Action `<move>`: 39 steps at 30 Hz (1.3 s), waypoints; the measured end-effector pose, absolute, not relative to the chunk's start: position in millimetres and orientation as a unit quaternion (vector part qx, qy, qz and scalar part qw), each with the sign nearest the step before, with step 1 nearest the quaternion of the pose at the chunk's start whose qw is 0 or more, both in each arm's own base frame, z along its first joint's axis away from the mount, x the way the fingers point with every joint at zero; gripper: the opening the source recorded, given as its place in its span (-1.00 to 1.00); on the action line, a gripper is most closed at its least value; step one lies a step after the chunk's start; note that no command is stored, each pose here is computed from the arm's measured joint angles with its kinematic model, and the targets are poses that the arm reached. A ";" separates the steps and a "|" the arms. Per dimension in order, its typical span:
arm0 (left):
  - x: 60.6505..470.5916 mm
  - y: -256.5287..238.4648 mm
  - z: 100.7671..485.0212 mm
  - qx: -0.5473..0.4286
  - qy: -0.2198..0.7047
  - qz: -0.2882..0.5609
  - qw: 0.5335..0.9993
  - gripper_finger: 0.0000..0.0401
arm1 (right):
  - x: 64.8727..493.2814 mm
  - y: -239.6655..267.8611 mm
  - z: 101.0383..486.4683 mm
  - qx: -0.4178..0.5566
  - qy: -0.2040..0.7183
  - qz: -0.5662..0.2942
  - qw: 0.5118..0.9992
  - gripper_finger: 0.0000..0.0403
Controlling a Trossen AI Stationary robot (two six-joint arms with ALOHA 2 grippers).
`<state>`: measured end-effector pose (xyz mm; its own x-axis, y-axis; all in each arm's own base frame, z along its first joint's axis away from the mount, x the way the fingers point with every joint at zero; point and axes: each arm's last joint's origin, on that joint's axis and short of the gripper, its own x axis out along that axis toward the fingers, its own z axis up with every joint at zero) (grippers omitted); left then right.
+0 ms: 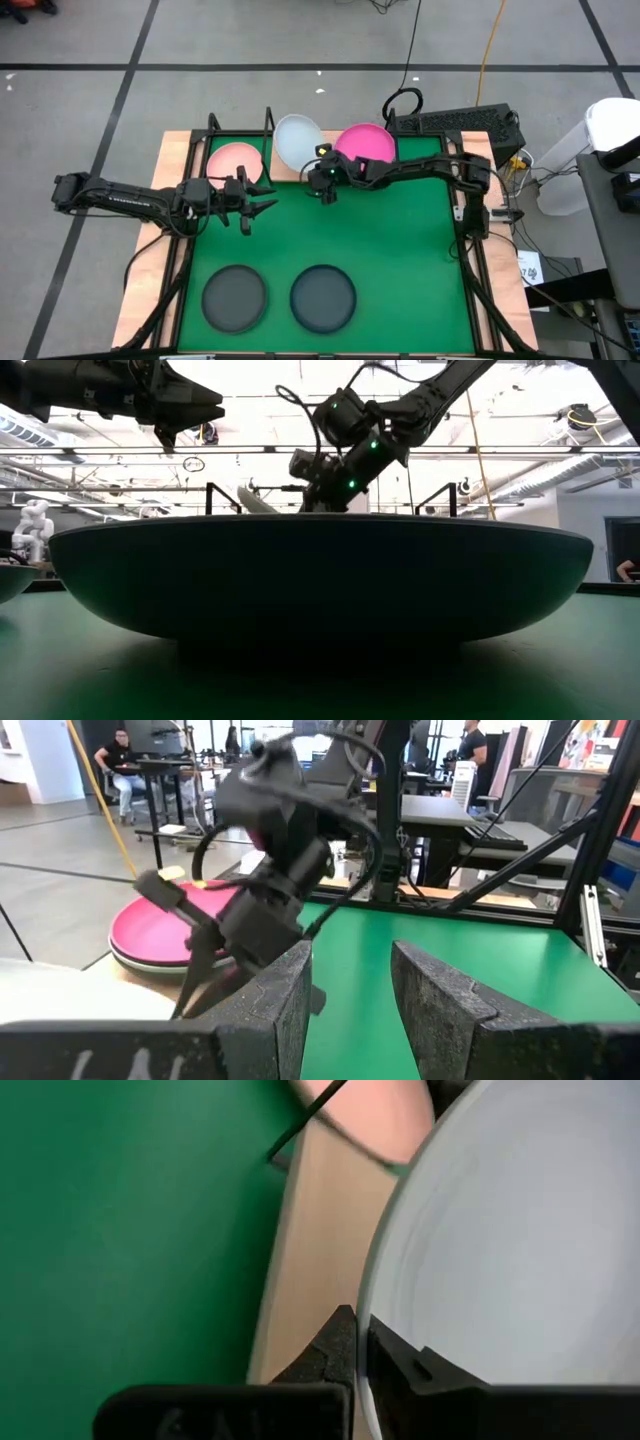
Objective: Place and stack plates onto a shelf
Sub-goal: Put the white plate on the shelf
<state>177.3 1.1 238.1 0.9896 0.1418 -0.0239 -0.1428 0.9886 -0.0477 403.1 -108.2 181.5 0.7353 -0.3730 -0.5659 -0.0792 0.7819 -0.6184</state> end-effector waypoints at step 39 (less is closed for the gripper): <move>177.2 1.1 238.0 -0.027 0.011 0.071 0.997 -0.29 | 403.4 -119.7 156.5 -0.303 0.395 -0.109 0.860 -0.96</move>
